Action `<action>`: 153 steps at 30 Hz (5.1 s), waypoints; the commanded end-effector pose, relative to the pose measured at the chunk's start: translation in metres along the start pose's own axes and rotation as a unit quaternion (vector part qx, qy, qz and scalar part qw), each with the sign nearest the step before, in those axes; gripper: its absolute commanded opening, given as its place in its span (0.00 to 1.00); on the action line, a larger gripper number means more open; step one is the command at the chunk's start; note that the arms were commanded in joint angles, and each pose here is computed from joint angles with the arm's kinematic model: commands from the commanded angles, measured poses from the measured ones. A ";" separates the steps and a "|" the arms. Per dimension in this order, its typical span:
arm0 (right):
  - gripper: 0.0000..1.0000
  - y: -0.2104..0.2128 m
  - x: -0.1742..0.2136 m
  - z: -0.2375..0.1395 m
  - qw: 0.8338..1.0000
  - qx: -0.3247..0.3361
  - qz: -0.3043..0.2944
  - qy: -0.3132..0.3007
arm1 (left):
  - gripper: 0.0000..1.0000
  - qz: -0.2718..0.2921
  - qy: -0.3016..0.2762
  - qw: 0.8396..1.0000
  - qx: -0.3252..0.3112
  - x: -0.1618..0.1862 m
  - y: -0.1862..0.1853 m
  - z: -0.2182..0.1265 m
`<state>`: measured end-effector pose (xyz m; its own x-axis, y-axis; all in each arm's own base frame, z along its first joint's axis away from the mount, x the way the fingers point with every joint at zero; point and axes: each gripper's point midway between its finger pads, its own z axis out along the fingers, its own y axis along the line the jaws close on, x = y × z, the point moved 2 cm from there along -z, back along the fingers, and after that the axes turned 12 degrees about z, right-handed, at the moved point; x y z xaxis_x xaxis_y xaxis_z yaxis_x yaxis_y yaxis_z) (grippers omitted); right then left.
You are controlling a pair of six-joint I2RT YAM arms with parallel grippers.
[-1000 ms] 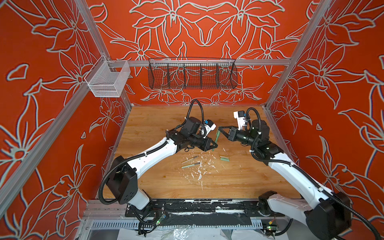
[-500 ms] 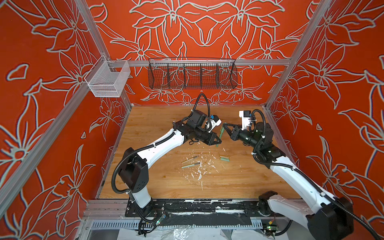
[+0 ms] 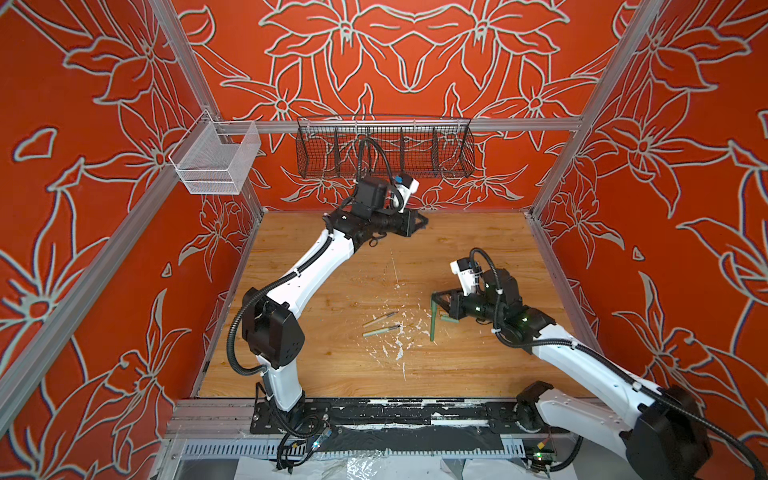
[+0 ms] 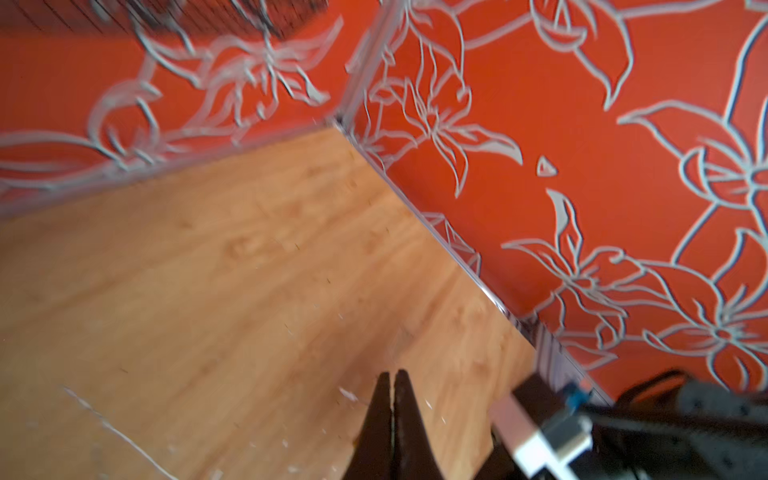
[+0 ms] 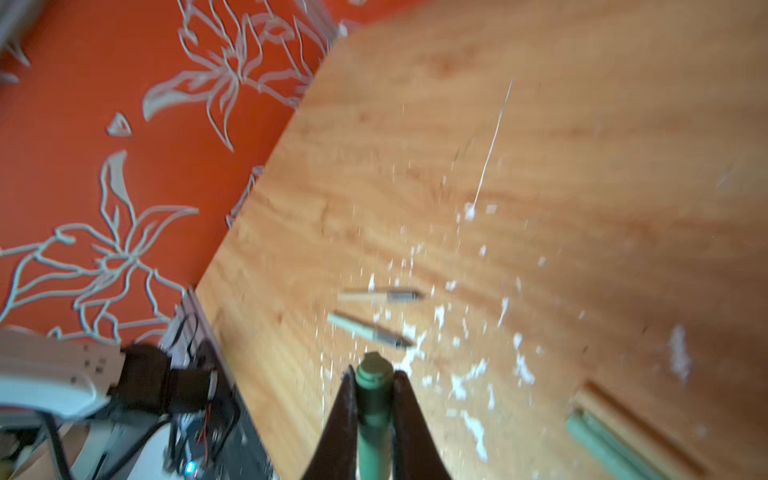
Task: Insert the pens into the pen caps
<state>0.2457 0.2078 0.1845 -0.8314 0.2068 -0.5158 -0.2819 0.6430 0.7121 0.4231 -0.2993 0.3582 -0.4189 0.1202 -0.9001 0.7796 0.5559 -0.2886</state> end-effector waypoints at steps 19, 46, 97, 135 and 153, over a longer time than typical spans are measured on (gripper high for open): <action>0.00 0.066 -0.104 -0.032 0.981 -0.116 0.050 -0.147 | 0.74 -0.011 0.088 0.994 0.068 0.162 -0.087 -0.031; 0.00 0.063 -0.105 -0.043 0.982 -0.088 0.022 -0.163 | 0.36 -0.012 0.134 0.988 0.075 0.177 -0.092 -0.003; 0.00 0.044 -0.024 -0.023 0.991 -0.105 0.025 -0.077 | 0.00 -0.005 -0.001 1.000 -0.029 0.035 -0.027 -0.013; 0.00 0.078 -0.102 -0.035 0.975 -0.136 0.039 -0.174 | 0.14 -0.005 0.103 0.993 0.064 0.154 -0.089 -0.011; 0.53 0.086 -0.094 -0.072 0.979 -0.099 -0.031 -0.173 | 0.00 -0.014 0.133 0.988 0.072 0.162 -0.090 -0.008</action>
<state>0.2720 0.1917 0.3173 -0.6135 0.4601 -0.6419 -0.4047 0.5148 0.7558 0.2847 -0.3201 0.2366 -0.5390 0.3279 -0.7758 0.8055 0.4699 -0.3611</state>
